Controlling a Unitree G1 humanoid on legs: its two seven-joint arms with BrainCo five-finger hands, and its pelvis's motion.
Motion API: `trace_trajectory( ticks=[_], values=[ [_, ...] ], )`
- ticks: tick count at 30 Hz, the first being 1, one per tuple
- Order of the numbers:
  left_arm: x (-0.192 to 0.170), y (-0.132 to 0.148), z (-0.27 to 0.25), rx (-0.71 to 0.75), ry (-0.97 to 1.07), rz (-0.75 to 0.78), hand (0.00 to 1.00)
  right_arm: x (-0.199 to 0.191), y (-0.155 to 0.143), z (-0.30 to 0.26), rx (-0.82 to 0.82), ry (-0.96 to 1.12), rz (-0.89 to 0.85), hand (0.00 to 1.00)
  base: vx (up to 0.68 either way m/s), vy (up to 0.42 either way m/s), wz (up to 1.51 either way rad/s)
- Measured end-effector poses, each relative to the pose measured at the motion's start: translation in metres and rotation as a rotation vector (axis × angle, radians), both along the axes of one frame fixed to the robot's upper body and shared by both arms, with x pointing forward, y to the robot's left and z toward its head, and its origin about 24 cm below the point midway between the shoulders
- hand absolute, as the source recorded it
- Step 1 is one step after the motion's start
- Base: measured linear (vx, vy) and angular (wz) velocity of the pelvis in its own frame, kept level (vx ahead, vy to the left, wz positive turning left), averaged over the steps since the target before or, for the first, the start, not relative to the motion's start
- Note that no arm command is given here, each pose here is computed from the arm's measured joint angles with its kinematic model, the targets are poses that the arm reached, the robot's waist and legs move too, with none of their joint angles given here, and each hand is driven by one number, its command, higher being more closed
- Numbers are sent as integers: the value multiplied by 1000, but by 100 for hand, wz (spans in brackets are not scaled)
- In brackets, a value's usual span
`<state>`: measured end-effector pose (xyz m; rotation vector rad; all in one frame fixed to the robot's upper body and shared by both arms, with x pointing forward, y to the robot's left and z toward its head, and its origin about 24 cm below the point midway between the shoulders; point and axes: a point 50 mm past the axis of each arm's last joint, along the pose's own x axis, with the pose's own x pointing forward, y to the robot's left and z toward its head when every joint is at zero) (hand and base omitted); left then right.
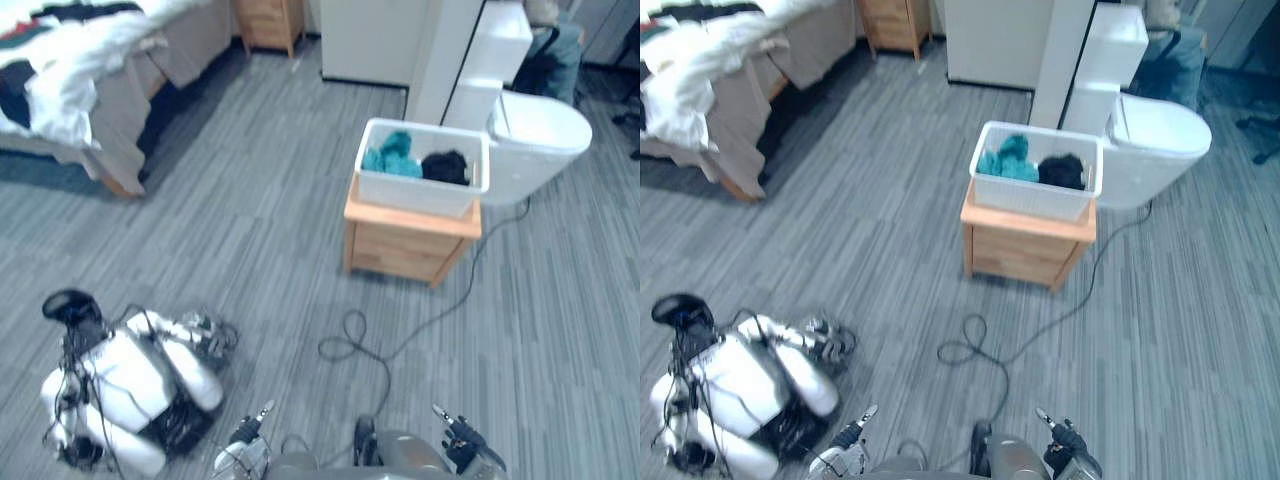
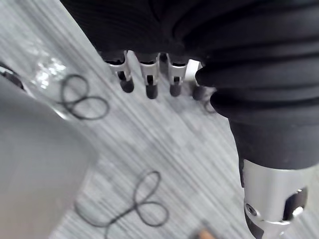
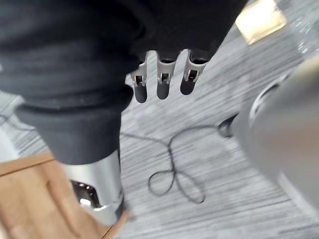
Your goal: Pick up the laundry basket with both hands and put the clothes into the washing machine.
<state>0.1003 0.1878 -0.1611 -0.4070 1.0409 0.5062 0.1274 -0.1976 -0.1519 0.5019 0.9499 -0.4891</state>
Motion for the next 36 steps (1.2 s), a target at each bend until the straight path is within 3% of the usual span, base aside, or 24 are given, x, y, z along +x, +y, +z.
trace_trajectory(
  ticks=[6,9,14,21,27,29,34,36],
  values=[
    [-3,12,2,23,-16,34,0,49,19,18,8,-133,94,0,534,155,-86],
    [-19,3,-3,11,37,30,0,41,0,22,-32,-154,25,0,627,332,-38],
    [-18,19,-2,64,59,37,0,41,0,21,-35,-155,-24,0,564,353,-3],
    [3,5,0,52,26,-66,0,35,11,16,-1,-135,-7,0,303,206,-13],
    [-8,9,-2,55,49,18,0,24,7,12,12,-103,-91,0,45,-90,-24],
    [-9,17,0,68,44,74,0,12,-10,11,-13,-86,-203,0,179,-267,60],
    [-14,7,0,22,11,178,0,17,-54,33,-139,-185,-321,0,215,-205,8],
    [-6,19,7,55,-53,234,0,18,-73,45,-190,-233,-403,0,196,-164,17]
  ],
)
